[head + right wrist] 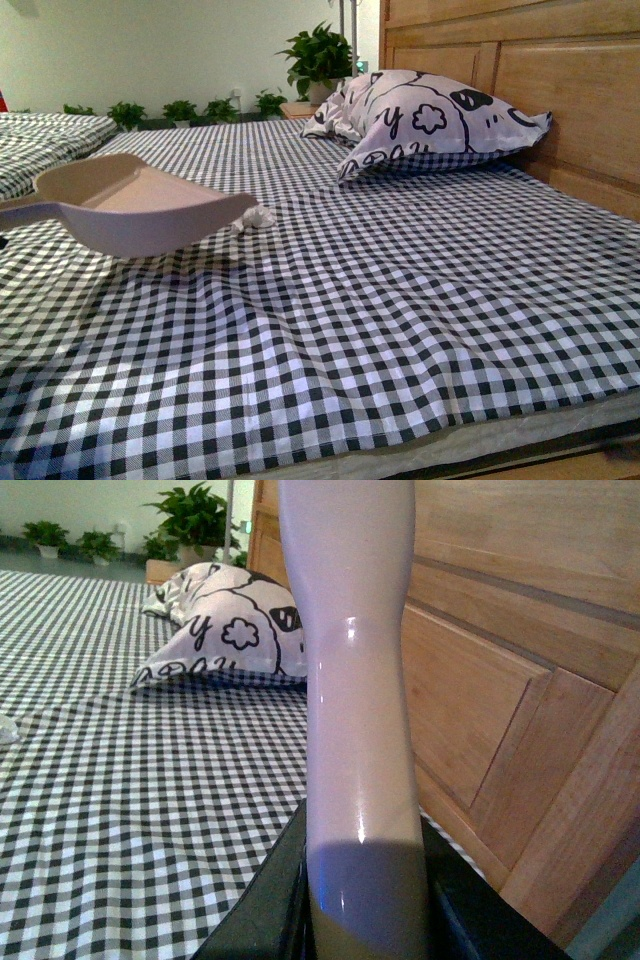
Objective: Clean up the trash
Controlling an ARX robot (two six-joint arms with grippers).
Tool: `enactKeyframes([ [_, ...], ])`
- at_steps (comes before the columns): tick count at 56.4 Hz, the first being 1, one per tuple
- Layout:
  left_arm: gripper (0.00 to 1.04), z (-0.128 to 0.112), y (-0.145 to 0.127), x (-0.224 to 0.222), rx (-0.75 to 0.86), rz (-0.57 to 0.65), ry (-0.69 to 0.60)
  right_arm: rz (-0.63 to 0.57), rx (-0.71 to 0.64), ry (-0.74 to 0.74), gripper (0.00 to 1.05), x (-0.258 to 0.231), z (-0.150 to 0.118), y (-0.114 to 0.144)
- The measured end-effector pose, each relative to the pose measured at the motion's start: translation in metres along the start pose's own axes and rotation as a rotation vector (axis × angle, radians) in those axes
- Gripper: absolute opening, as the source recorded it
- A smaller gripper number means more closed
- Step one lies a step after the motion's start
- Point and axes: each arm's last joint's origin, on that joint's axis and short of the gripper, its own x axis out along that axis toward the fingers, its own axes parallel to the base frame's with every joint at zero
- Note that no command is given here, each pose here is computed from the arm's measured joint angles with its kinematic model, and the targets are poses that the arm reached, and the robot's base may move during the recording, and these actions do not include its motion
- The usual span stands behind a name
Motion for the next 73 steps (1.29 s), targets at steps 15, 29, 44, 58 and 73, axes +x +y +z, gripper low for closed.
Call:
enactKeyframes([
  [15,0.27,-0.007,0.016,0.004,0.025,-0.009,0.009,0.0,0.0,0.0,0.2,0.0,0.0,0.0],
  [29,0.27,-0.004,0.025,0.015,0.027,-0.029,-0.003,0.0,0.0,0.0,0.2,0.0,0.0,0.0],
  [44,0.27,-0.006,0.031,0.028,-0.009,-0.096,0.057,0.0,0.0,0.0,0.2,0.0,0.0,0.0],
  [58,0.27,-0.006,0.04,0.036,-0.004,-0.13,0.113,0.0,0.0,0.0,0.2,0.0,0.0,0.0],
  [73,0.27,0.004,0.042,0.041,0.041,-0.127,0.129,0.0,0.0,0.0,0.2,0.0,0.0,0.0],
])
